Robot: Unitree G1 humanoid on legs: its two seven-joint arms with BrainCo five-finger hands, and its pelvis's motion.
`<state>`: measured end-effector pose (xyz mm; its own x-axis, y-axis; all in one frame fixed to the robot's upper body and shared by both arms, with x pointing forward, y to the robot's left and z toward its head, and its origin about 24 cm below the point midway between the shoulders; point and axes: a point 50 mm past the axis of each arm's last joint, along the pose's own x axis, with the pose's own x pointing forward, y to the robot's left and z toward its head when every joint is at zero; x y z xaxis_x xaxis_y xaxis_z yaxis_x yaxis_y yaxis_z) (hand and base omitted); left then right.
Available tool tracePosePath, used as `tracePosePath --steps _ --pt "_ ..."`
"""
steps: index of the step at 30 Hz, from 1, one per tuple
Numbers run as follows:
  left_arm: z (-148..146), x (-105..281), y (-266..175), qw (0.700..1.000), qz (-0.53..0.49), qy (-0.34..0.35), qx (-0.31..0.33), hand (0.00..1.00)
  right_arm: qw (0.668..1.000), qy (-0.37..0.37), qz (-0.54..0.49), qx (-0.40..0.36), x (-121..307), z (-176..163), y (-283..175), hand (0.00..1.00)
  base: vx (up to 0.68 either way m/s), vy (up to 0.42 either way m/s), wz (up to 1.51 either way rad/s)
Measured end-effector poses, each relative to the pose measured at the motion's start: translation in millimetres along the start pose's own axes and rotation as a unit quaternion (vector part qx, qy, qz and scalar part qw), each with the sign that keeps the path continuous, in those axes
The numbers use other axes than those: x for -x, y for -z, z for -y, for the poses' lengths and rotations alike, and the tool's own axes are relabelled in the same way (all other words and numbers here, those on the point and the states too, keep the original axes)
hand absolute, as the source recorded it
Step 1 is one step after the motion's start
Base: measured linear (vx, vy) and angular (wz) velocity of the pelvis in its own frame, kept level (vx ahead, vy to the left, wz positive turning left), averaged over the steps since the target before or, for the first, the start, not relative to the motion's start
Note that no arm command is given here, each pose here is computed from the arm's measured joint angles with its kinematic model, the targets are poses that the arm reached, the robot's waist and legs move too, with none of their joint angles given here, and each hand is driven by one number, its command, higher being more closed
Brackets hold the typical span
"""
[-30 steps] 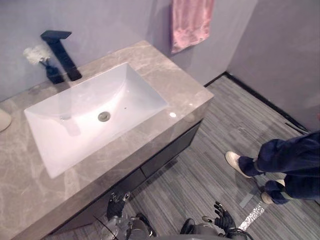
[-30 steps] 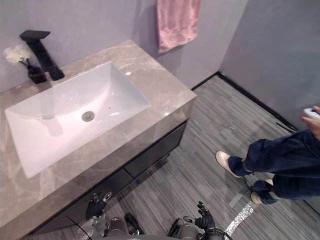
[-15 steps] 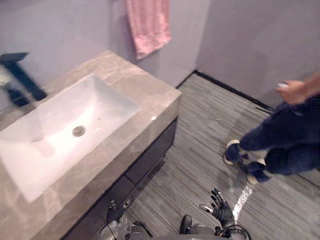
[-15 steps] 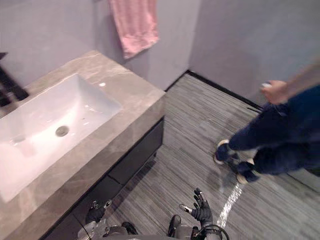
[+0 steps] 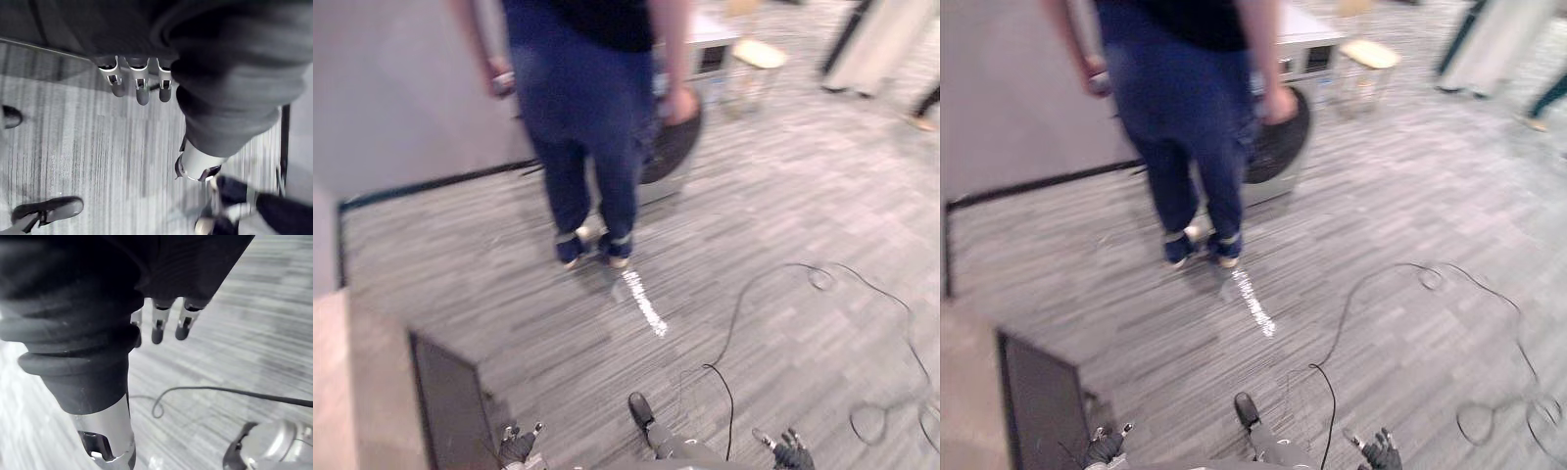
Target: Organize washtable
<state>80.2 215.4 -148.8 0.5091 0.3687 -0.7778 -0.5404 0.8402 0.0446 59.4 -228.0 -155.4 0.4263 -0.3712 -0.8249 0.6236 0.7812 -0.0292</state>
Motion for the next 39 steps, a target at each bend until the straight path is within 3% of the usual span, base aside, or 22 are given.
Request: tracePosePath --steps 4,14,16,18,19,22,28,31,39 --pt "15 -2 -7 0.998 0.014 0.036 -0.041 0.0 0.999 0.005 -0.035 -0.02 8 2 22 0.0 -0.03 0.063 -1.4" --pt "47 9 18 0.996 -0.03 0.076 -0.024 0.0 0.998 0.015 -0.047 -0.029 16 19 32 0.0 0.02 0.069 -0.94" --pt "40 8 17 0.997 -0.031 0.067 -0.008 0.0 0.998 0.008 -0.053 -0.016 18 20 35 0.0 0.1 0.097 -0.69" --pt "22 -2 -6 0.998 0.013 0.056 -0.015 0.0 0.997 -0.038 -0.062 -0.014 8 -15 30 0.0 0.04 0.131 -1.3" --pt "23 -2 -7 0.998 0.013 0.057 -0.015 0.0 0.997 -0.039 -0.058 -0.017 5 -17 24 0.0 -0.06 0.16 -1.54" --pt "28 4 13 0.998 -0.03 0.058 0.015 0.0 0.999 -0.045 -0.012 0.008 -5 -10 -4 0.0 0.05 0.201 -1.02" --pt "15 -2 7 0.999 -0.025 0.046 0.003 0.0 0.997 -0.054 -0.048 0.003 2 -21 18 0.0 0.16 0.038 -0.62" --pt "17 4 19 0.998 -0.043 0.047 0.002 0.0 0.998 -0.024 -0.061 -0.006 3 0 23 0.0 0.11 0.011 -0.22" --pt "14 -1 9 0.998 -0.033 0.05 -0.015 0.0 0.996 -0.031 -0.078 -0.013 9 -8 36 0.0 0.1 0.03 -0.08"
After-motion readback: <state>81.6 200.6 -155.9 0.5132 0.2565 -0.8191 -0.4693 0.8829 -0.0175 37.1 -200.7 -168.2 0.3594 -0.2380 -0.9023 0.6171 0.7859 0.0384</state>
